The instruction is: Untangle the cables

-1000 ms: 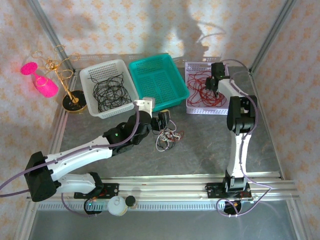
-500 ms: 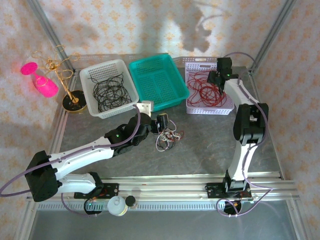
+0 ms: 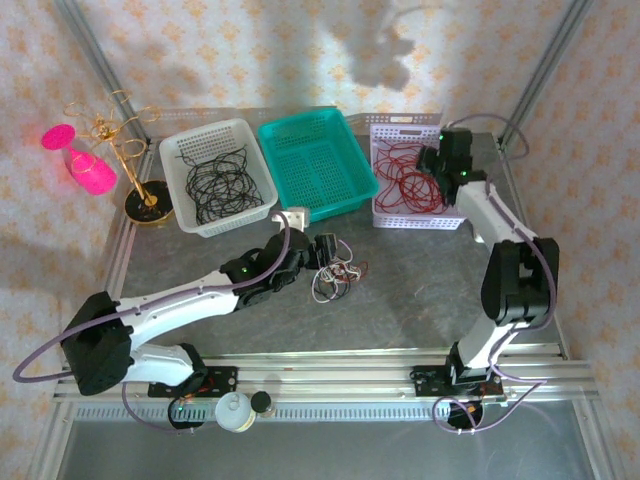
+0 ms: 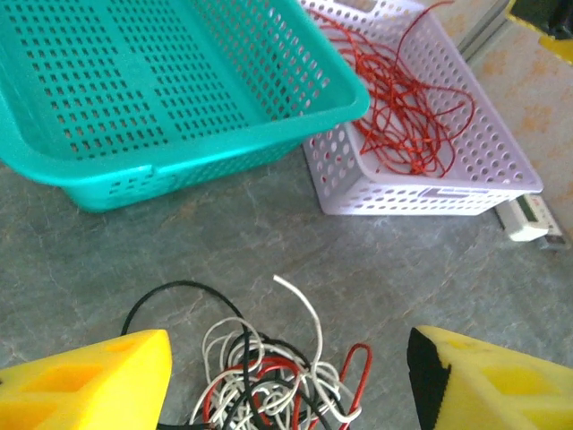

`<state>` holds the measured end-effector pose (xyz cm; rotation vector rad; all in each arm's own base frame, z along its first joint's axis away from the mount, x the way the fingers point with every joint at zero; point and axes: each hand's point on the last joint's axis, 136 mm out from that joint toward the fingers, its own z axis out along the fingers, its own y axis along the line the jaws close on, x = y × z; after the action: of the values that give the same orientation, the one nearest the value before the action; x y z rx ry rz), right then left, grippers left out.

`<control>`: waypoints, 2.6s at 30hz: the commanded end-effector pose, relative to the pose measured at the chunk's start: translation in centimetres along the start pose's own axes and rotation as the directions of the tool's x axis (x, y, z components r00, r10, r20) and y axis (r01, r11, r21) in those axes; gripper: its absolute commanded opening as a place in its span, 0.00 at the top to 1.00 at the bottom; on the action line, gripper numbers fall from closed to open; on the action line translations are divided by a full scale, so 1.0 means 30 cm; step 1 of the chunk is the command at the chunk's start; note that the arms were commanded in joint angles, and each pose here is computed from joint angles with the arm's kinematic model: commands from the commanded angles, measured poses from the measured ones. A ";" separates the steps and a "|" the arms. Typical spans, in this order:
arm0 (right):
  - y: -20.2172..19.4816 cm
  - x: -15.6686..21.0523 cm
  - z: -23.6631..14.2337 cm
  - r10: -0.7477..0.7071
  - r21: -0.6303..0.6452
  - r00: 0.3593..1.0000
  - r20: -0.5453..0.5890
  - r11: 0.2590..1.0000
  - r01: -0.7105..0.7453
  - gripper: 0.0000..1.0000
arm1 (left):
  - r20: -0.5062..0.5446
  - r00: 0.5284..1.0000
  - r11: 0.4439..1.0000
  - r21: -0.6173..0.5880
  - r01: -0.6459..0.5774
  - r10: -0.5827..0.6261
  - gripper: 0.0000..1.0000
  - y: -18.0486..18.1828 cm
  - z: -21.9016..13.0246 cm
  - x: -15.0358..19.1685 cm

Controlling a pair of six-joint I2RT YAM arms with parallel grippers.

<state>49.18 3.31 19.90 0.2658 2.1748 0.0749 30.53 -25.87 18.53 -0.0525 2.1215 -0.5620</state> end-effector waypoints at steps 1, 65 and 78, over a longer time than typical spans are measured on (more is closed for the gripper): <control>0.184 0.069 -0.120 -0.009 -0.140 0.999 0.035 0.990 0.014 0.39 | -0.071 0.996 0.998 -0.043 0.044 -0.047 0.31 0.063 0.020 0.086; 0.742 0.364 -0.676 -0.316 -0.813 0.948 0.024 0.545 0.202 1.00 | 0.401 0.899 0.729 0.560 -0.393 0.177 0.27 -0.271 0.020 -0.010; 0.776 0.280 -0.787 -0.272 -0.863 0.959 0.078 0.464 0.201 1.00 | 0.440 0.870 0.784 0.450 -0.428 0.223 0.97 -0.242 0.094 -0.042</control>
<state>29.68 28.69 26.97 -0.6483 2.0182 0.9730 31.43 -33.22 19.54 0.5317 1.5506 -0.8616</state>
